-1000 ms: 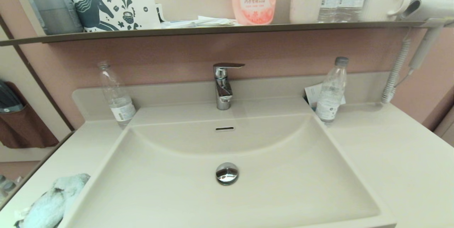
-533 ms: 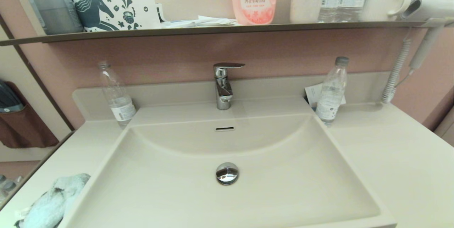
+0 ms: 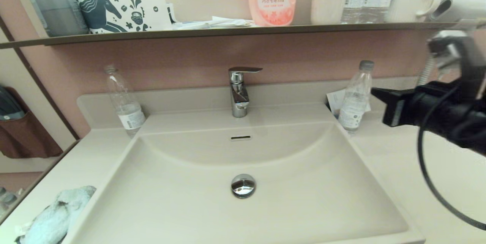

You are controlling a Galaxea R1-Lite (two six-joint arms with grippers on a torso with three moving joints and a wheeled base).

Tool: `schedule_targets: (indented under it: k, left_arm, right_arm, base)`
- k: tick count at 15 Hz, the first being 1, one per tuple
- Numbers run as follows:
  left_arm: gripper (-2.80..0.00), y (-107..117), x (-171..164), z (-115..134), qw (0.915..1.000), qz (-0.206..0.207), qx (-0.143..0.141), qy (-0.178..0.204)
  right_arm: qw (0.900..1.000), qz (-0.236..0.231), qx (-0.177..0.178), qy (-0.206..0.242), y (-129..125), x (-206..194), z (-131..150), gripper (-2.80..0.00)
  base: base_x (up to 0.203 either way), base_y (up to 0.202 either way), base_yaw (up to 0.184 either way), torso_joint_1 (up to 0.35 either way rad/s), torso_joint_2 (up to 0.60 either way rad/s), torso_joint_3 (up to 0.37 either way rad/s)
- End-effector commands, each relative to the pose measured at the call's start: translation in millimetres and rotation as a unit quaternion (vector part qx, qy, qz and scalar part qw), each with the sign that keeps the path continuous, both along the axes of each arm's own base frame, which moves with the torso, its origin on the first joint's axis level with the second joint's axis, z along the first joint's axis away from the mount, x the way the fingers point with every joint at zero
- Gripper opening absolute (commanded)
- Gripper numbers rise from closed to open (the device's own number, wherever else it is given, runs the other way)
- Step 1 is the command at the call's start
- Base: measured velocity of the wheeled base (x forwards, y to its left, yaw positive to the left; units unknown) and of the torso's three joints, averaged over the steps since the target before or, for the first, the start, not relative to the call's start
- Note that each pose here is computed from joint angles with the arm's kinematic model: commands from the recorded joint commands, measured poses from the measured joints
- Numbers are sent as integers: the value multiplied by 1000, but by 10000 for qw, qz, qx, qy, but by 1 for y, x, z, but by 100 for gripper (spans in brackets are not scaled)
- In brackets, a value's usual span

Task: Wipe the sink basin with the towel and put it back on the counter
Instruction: Turn on the faucet

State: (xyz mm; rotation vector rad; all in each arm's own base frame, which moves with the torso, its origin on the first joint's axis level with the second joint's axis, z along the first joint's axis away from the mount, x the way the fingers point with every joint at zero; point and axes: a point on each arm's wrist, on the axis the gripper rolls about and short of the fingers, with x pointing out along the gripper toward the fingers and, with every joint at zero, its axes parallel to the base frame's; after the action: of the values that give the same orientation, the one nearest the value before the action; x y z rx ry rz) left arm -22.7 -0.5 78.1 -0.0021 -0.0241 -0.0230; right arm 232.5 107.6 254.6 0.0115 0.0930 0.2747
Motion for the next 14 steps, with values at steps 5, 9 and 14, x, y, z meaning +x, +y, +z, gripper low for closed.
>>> schedule_targets:
  k: [5, 9, 14]
  left_arm:
    - [-280, 0, 0, 0, 10000, 0, -4, -2]
    - [-280, 0, 0, 0, 10000, 0, -4, -2]
    - [-280, 0, 0, 0, 10000, 0, -4, -2]
  right_arm:
    - [9990, 376, -245, -9, 82, 92, -46, -280]
    - [9986, 442, -129, -264, 112, 131, -51, -280]
    - [9958, 720, 57, -566, 157, 151, -55, -280]
  base:
    - [0, 0, 0, 0, 0, 0]
    - [0, 0, 0, 0, 0, 0]
    - [0, 0, 0, 0, 0, 0]
